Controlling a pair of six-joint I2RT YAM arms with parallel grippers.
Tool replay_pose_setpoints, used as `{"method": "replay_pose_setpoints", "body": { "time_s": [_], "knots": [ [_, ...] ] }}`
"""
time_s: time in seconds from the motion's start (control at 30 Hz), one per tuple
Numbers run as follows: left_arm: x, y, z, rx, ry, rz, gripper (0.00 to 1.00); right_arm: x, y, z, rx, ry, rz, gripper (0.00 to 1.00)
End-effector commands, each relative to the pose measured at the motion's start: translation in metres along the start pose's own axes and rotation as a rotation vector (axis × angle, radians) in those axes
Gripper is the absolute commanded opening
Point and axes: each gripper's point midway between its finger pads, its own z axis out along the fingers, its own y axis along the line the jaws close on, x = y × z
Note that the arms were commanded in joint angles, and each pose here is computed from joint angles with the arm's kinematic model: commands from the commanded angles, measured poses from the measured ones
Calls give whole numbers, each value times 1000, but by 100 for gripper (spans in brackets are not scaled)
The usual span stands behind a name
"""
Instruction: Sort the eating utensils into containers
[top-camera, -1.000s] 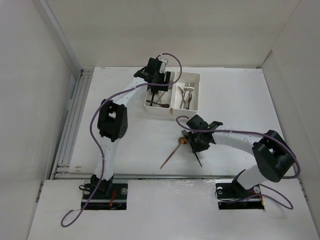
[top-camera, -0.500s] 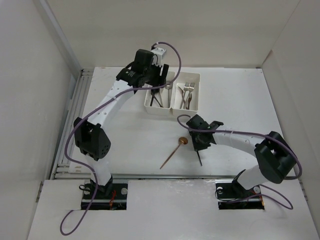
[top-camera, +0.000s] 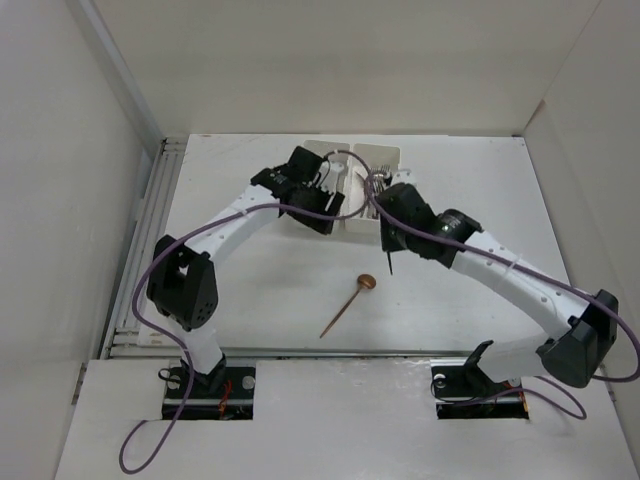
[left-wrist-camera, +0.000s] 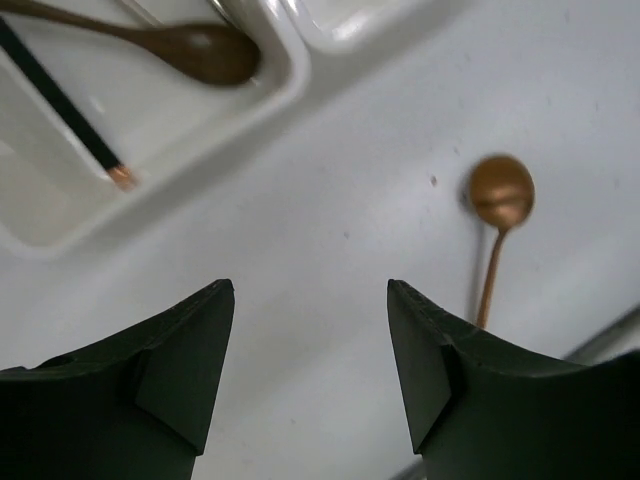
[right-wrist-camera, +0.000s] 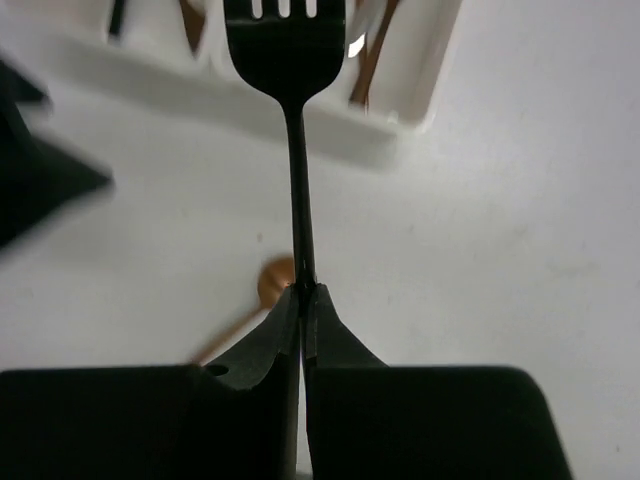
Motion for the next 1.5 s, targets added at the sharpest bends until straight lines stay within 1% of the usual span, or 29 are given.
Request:
{"method": "replay_pose_setpoints", "body": {
  "time_s": [0.0, 0.07, 0.1, 0.13, 0.2, 0.23, 0.27, 0.33, 0.37, 0.5, 0.53, 0.57, 0.63, 0.67, 0.7, 0.77, 0.87, 0.93, 0.97, 1.03, 1.07, 1.1, 1.17, 1.2, 1.23, 1.27, 1.33, 1.4, 1.47],
  "knots": [
    [22, -33, -23, 112, 9, 49, 59, -86, -22, 2, 95, -211, 41, 0],
    [43, -52, -20, 166, 33, 73, 59, -112, -27, 30, 121, -232, 22, 0],
    [52, -56, -19, 173, 51, 80, 59, -147, -33, 35, 118, -319, 67, 0],
    [66, -66, -15, 203, 71, 107, 59, -151, -36, 61, 141, -307, 64, 0],
    [80, -74, -11, 218, 88, 139, 59, -170, -46, 89, 139, -323, 102, 0],
    [85, -75, -10, 208, 90, 151, 59, -193, -42, 93, 118, -369, 123, 0],
    [99, -80, -2, 211, 110, 169, 60, -184, -37, 126, 124, -315, 105, 0],
    [110, -82, 4, 201, 122, 198, 62, -196, -33, 146, 109, -310, 110, 0],
    [121, -89, 14, 212, 155, 214, 62, -183, -29, 172, 109, -265, 105, 0],
    [130, -103, 33, 230, 183, 228, 63, -155, -28, 207, 129, -184, 123, 0],
    [127, -103, 34, 232, 170, 230, 63, -155, -29, 208, 109, -177, 128, 5],
    [128, -109, 36, 249, 172, 238, 68, -143, -29, 214, 110, -142, 119, 13],
    [126, -117, 37, 276, 167, 246, 75, -136, -30, 216, 116, -122, 114, 33],
    [130, -122, 38, 313, 176, 257, 79, -138, -31, 210, 114, -129, 116, 49],
    [132, -127, 41, 336, 181, 285, 79, -141, -32, 201, 108, -147, 120, 54],
    [139, -134, 44, 370, 199, 315, 79, -152, -34, 186, 109, -183, 112, 60],
    [146, -132, 61, 332, 219, 333, 78, -174, -36, 152, 93, -250, 96, 62],
    [146, -128, 74, 284, 220, 349, 77, -173, -42, 138, 104, -261, 86, 62],
    [148, -131, 74, 273, 222, 353, 75, -185, -45, 115, 103, -312, 89, 62],
    [148, -124, 84, 200, 219, 341, 68, -176, -51, 104, 113, -318, 91, 62],
    [152, -125, 91, 187, 235, 351, 67, -182, -53, 85, 104, -350, 100, 62],
    [156, -124, 94, 165, 248, 350, 67, -181, -57, 77, 115, -361, 105, 63],
    [159, -113, 104, 70, 253, 345, 62, -171, -67, 68, 148, -362, 108, 63],
    [167, -110, 112, 39, 270, 360, 58, -176, -73, 48, 159, -401, 132, 63],
    [169, -102, 115, -7, 277, 367, 49, -174, -80, 41, 188, -415, 140, 63],
    [172, -98, 118, -23, 288, 370, 25, -166, -85, 37, 202, -410, 140, 63],
    [182, -95, 121, -31, 324, 362, 0, -168, -90, 16, 201, -448, 154, 63],
    [188, -99, 118, -20, 346, 360, 0, -169, -94, 4, 211, -471, 152, 63],
    [179, -103, 110, -11, 354, 358, 0, -171, -101, -3, 222, -480, 152, 64]
  ]
}}
